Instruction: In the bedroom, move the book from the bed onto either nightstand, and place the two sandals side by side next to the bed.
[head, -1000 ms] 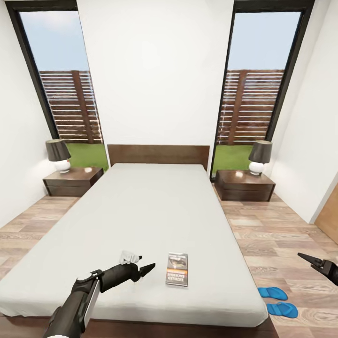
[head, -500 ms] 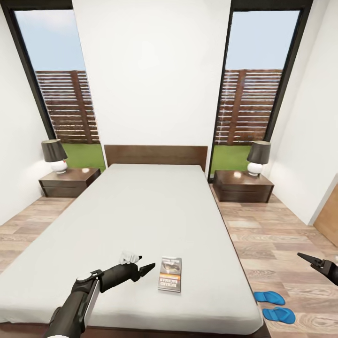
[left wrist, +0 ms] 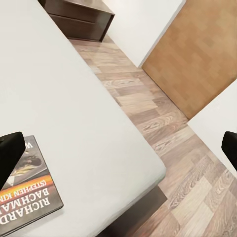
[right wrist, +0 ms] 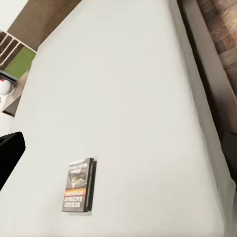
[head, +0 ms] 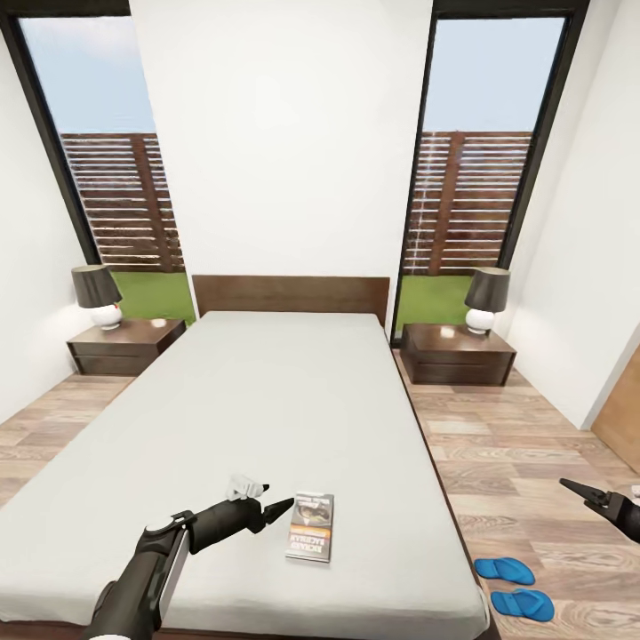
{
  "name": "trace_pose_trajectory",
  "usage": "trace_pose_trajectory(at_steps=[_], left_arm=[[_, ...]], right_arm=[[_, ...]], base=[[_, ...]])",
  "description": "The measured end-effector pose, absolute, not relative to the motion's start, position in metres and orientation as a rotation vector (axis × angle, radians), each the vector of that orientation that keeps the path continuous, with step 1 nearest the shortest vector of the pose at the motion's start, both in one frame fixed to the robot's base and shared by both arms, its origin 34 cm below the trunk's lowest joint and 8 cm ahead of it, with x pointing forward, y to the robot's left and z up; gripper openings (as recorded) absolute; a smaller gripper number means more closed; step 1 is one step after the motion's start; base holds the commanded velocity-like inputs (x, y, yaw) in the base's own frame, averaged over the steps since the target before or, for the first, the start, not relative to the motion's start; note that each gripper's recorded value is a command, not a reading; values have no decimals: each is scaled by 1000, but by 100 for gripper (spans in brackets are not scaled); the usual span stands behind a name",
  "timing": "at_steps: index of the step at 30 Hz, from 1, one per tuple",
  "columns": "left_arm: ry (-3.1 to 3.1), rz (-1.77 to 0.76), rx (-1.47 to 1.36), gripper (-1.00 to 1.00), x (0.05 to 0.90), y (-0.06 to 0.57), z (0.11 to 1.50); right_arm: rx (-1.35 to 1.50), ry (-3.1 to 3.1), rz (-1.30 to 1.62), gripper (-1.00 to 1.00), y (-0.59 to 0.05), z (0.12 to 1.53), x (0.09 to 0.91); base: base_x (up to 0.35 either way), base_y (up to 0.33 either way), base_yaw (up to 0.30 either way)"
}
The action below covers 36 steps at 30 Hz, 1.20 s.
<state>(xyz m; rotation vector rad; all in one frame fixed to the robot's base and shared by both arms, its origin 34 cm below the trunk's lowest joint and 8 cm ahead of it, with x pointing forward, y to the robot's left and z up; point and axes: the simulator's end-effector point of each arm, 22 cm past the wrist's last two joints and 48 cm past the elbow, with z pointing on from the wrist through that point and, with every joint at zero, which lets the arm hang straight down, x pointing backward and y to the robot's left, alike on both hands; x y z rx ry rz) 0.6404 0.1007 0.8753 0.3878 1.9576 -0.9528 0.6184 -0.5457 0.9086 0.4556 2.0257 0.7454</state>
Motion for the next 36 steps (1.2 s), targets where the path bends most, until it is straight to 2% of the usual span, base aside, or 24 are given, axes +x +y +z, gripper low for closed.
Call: trace_pose_trajectory(at_steps=[13,36], left_arm=[[1957,-954,388,100,640,100,875],[1957,-954,387,100,640,100,876]], right_arm=[[455,2025,750,100,-544,908,619],[452,2027,749,100,-543,908,619]], base=[[0,-77,42],[0,-3,0]])
